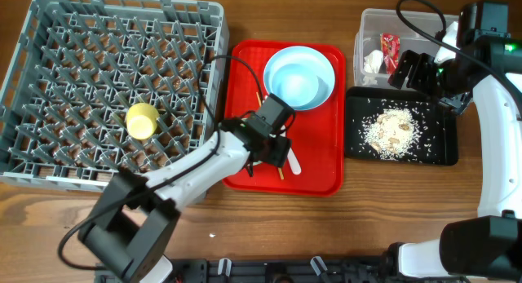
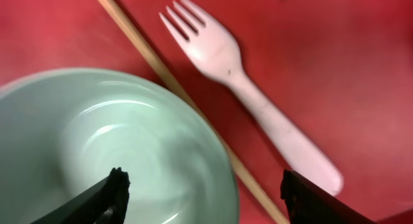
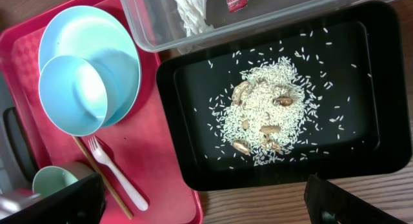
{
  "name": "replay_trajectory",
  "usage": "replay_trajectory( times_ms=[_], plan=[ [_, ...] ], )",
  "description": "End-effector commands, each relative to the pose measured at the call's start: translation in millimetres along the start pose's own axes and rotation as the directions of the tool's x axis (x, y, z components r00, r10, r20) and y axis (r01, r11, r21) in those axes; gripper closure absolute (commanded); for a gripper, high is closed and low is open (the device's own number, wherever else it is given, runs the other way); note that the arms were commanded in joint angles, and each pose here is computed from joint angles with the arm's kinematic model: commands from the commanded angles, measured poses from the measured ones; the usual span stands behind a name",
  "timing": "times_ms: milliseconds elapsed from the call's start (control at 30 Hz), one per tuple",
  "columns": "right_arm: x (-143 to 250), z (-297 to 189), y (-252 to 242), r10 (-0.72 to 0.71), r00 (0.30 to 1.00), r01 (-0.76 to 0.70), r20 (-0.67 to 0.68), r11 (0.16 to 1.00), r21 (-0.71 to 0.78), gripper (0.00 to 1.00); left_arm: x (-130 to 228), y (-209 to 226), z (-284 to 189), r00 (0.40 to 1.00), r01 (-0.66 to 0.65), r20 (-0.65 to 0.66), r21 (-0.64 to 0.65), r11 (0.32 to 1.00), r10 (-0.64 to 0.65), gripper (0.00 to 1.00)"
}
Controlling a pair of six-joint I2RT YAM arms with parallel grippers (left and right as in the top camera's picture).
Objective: Sort waste into correct bins and load items into the dishwasher rack
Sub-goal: 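Grasp the green bowl on the red tray with the left gripper, then carry the green bowl to the dish rack and set it down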
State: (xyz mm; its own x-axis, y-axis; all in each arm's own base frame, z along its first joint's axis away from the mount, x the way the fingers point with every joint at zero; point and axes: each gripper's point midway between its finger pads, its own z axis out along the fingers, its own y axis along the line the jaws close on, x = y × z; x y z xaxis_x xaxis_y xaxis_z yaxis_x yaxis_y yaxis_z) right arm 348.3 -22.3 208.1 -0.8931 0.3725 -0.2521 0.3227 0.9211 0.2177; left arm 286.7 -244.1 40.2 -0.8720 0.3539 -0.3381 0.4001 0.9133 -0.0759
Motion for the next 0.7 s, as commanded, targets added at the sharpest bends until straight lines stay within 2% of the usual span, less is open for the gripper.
replay_trajectory(
  times_ms=[0, 33, 67, 133, 267, 367, 567, 667],
  plan=[
    [-4.7, -14.2, 5.5, 0.008, 0.999, -0.007, 0.04, 1.0, -0.027, 0.0, 4.0, 4.5, 12.3, 1.0, -0.015, -0.022, -0.051, 0.999, 0.014, 0.55],
    [-4.6, -14.2, 5.5, 0.008, 0.999, -0.007, 0.039, 1.0, -0.027, 0.0, 4.6, 4.7, 13.3, 1.0, -0.016, -0.025, -0.052, 0.999, 0.014, 0.67],
    [-4.6, -14.2, 5.5, 0.008, 0.999, -0.007, 0.039, 1.0, -0.027, 0.0, 4.9, 4.5, 13.5, 1.0, -0.016, -0.026, -0.052, 0.999, 0.014, 0.75],
    [-3.8, -14.1, 5.3, 0.009, 0.999, -0.008, 0.036, 1.0, -0.026, 0.0, 6.6, 3.9, 14.3, 0.999, -0.019, -0.031, -0.052, 0.998, 0.017, 0.8],
    [-2.5, -14.1, 4.9, 0.01, 0.999, -0.009, 0.031, 1.0, -0.025, 0.0, 15.7, 1.0, 16.7, 0.998, -0.035, -0.05, -0.053, 0.998, 0.032, 0.81],
    [-2.1, -14.1, 4.8, 0.01, 1.0, -0.009, 0.029, 1.0, -0.024, 0.0, 14.5, -0.7, 16.8, 0.998, -0.037, -0.044, -0.05, 0.998, 0.035, 0.95],
    [-1.4, -14.0, 4.7, 0.01, 1.0, -0.01, 0.026, 1.0, -0.024, 0.0, -10.0, -8.6, -2.6, 0.999, -0.032, 0.019, -0.03, 0.999, 0.033, 0.96],
    [-1.4, -14.0, 4.6, 0.01, 1.0, -0.01, 0.026, 1.0, -0.023, 0.0, -47.2, -19.2, -45.9, 0.991, -0.032, 0.13, 0.004, 0.999, 0.031, 0.96]
  ],
)
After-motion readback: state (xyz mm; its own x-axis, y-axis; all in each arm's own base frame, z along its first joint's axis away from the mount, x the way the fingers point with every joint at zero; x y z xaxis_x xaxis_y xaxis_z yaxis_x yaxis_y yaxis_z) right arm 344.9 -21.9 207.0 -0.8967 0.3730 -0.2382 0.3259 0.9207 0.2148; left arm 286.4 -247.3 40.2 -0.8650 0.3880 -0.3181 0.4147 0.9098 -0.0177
